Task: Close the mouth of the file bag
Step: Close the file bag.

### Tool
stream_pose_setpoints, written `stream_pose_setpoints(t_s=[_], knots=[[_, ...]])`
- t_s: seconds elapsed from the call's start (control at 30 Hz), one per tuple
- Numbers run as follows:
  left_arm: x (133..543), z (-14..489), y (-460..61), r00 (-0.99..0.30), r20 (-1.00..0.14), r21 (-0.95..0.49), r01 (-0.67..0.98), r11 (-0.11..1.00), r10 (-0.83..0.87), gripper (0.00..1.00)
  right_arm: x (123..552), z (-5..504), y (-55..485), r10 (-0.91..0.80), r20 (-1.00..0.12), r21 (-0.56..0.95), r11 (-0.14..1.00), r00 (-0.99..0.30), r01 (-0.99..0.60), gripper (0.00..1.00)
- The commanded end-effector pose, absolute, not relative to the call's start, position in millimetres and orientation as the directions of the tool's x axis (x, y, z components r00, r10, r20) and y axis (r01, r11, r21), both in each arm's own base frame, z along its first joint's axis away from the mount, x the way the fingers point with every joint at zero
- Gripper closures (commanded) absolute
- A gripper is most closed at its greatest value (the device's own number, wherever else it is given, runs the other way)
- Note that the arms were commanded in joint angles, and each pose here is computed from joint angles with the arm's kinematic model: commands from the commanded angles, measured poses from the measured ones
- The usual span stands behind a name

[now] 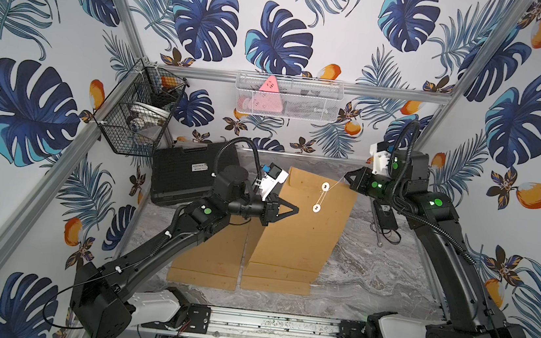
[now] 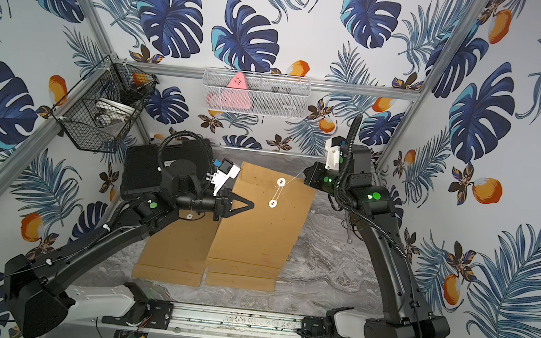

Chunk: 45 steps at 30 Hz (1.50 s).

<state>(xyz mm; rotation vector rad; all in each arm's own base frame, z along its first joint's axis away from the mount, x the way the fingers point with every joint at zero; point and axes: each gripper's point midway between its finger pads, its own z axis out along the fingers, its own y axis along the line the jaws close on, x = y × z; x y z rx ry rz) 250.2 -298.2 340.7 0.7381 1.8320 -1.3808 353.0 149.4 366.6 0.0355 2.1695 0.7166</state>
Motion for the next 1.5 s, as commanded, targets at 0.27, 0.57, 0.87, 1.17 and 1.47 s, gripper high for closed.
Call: stream_pose_setpoints(t_s=[0.27,0.57,0.87,1.17,1.47], knots=[[243,351,-301,-0.539,-0.841,-0.52,0.827,0.212,0.04,1.0,358,378,157,0.199,-0.762,0.42,0.876,-0.616,-0.238,1.0],[242,355,-299,-0.517,-0.855,-0.496,0.838,0.226,0.042,1.0,358,366,149,0.162,-0.772,0.351,0.915,-0.614,-0.199,1.0],[242,362,-301,-0.507,-0.861,-0.489,0.847,0.206,0.041,1.0,351,347,142,0.122,-0.759,0.301,0.937,-0.639,-0.178,1.0],[241,363,-301,-0.508,-0.86,-0.491,0.849,0.197,0.047,1.0,354,347,153,0.047,-0.782,0.204,0.961,-0.622,-0.185,1.0],[237,357,-303,-0.522,-0.85,-0.505,0.845,0.173,0.067,1.0,362,359,172,-0.036,-0.82,0.106,0.971,-0.571,-0.213,1.0]])
